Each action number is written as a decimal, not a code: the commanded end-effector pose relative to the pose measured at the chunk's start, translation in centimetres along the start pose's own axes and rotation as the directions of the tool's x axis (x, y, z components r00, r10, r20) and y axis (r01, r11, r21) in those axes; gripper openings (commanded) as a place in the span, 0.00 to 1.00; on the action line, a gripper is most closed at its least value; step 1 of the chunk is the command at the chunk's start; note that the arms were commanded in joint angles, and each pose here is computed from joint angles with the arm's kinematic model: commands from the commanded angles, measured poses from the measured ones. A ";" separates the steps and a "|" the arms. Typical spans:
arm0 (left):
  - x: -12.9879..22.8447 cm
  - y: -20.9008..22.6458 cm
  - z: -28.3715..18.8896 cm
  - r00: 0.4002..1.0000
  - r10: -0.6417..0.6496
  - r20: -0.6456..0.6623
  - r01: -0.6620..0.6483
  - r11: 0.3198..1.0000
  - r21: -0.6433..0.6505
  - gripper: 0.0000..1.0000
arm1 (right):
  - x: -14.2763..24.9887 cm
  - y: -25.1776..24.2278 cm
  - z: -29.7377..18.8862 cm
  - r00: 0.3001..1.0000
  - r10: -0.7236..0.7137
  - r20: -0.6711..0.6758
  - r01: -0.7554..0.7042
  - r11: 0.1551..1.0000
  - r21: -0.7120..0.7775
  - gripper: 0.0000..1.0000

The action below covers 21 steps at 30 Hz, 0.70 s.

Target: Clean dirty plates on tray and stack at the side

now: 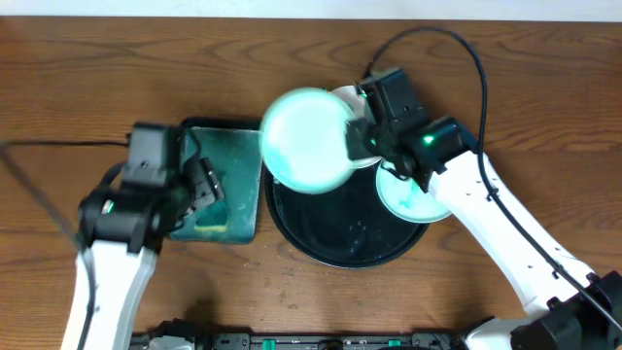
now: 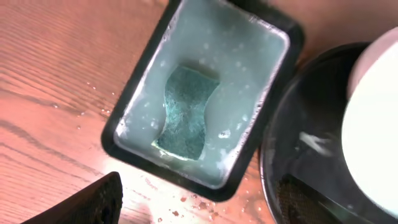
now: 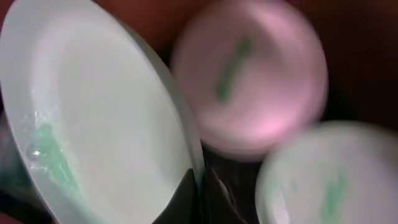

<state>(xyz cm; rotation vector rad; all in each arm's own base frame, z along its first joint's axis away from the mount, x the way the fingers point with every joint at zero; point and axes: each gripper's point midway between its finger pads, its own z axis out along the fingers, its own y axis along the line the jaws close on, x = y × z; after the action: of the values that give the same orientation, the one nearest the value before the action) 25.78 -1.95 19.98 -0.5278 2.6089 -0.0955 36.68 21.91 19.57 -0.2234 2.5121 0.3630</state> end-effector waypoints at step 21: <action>0.4 0.9 -5.1 0.992 -0.016 0.128 0.008 0.998 0.066 0.81 | -5.4 16.7 2.4 0.657 -0.590 0.470 0.518 0.806 0.288 0.01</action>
<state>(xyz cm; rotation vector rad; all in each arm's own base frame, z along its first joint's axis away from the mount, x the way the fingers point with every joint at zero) 22.60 -1.52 23.54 -0.5100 2.4808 -0.1482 38.82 39.72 20.28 -0.6813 1.8945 0.1677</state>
